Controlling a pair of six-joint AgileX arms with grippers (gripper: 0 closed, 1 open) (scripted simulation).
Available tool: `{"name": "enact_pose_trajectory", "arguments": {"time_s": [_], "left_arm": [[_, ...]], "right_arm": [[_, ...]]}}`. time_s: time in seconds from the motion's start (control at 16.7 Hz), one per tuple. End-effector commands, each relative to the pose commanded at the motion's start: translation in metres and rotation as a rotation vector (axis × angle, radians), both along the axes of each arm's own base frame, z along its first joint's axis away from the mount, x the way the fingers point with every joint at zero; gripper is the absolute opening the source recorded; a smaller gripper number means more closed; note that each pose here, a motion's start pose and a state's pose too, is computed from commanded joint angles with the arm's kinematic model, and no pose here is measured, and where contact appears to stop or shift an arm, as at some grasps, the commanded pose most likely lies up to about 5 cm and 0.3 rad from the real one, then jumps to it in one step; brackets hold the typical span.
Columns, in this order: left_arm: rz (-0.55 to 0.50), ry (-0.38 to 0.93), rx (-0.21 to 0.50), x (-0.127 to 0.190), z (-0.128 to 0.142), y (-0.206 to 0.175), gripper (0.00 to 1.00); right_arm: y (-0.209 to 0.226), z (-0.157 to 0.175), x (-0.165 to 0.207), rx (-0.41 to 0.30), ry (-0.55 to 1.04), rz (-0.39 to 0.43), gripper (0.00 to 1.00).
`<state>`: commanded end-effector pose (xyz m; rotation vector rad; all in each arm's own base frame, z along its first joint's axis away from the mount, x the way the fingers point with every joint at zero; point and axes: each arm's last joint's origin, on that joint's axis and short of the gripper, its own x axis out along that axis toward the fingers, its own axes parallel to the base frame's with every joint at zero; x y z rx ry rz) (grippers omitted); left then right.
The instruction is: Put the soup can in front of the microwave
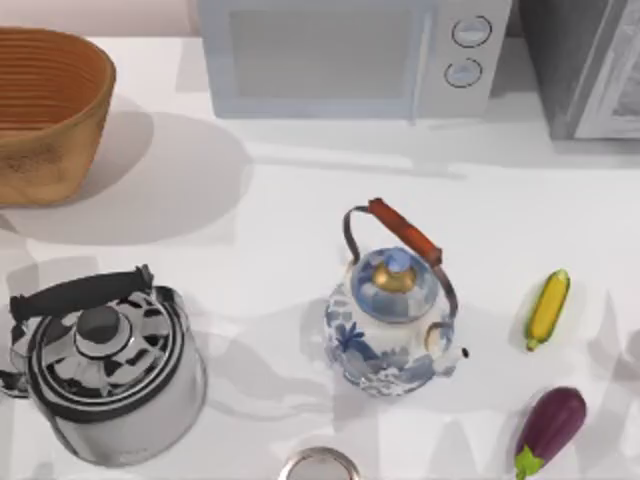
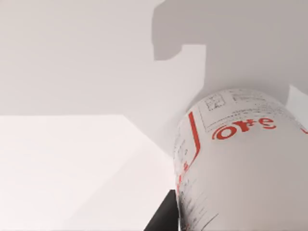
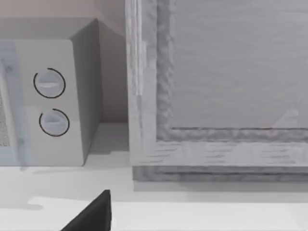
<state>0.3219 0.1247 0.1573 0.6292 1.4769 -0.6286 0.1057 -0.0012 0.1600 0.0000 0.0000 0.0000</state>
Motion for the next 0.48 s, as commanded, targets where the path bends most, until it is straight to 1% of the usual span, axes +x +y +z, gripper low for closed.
{"name": "enact_pose_trajectory", "arguments": {"time_s": [0.48], "left_arm": [[0.001, 0.0, 0.0, -0.0009, 0.0008, 0.0004, 0.0]], "right_arm": [[0.0, 0.0, 0.0, 0.0, 0.0, 0.0, 1.0]]}}
